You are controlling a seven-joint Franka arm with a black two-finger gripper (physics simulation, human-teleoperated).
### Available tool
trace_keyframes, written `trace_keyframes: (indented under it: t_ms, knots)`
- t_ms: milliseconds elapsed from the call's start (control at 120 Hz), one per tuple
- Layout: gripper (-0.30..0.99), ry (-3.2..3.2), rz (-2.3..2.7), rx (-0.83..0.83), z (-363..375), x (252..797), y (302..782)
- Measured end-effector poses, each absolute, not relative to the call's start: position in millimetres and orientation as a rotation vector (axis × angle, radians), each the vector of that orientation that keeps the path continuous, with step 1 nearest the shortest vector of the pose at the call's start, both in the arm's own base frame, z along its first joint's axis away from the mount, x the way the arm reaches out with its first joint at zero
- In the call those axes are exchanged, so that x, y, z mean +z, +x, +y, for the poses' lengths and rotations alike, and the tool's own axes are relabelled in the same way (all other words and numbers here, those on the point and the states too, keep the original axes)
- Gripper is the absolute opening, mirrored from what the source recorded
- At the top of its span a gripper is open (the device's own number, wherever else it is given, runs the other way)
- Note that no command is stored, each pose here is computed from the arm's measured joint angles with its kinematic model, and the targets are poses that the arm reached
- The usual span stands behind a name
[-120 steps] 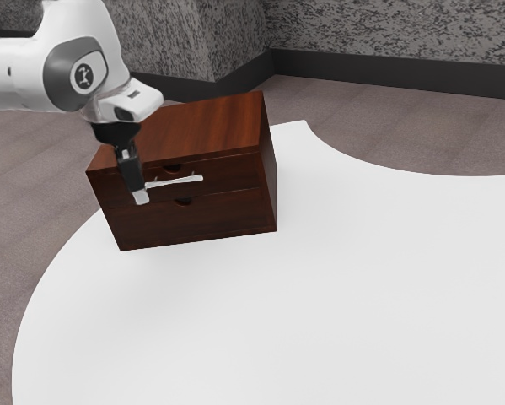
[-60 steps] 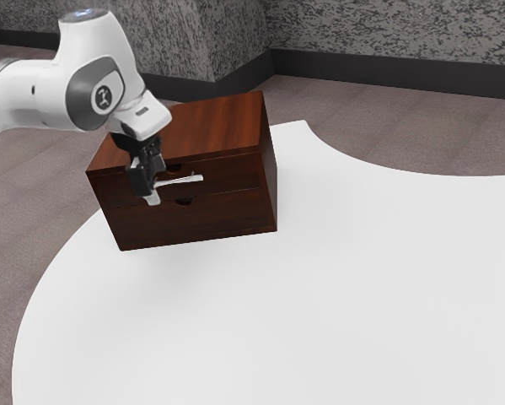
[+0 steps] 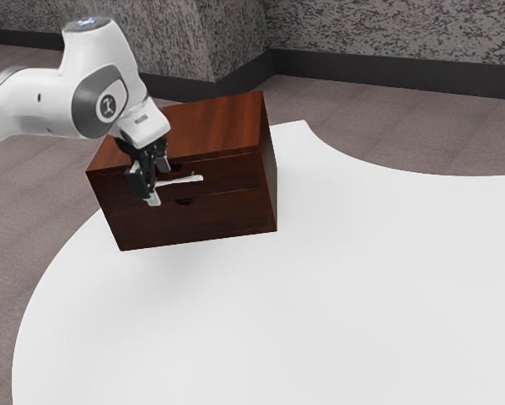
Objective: Pull the drawer handle with one arm to open the drawer
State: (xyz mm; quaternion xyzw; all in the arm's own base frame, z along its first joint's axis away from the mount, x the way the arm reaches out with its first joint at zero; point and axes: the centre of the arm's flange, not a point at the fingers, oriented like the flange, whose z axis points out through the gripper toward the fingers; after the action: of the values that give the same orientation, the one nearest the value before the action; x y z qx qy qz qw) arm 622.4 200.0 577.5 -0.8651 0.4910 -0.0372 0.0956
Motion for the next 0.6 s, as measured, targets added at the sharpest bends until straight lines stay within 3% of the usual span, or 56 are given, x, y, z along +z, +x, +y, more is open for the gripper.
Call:
trace_keyframes:
  t_ms: [300,600]
  knots:
    - [0.5,-2.534,1.505,-0.108,201.0,568.8,623.2]
    - [0.49,-2.568,1.498,-0.11,204.3,564.1,617.9]
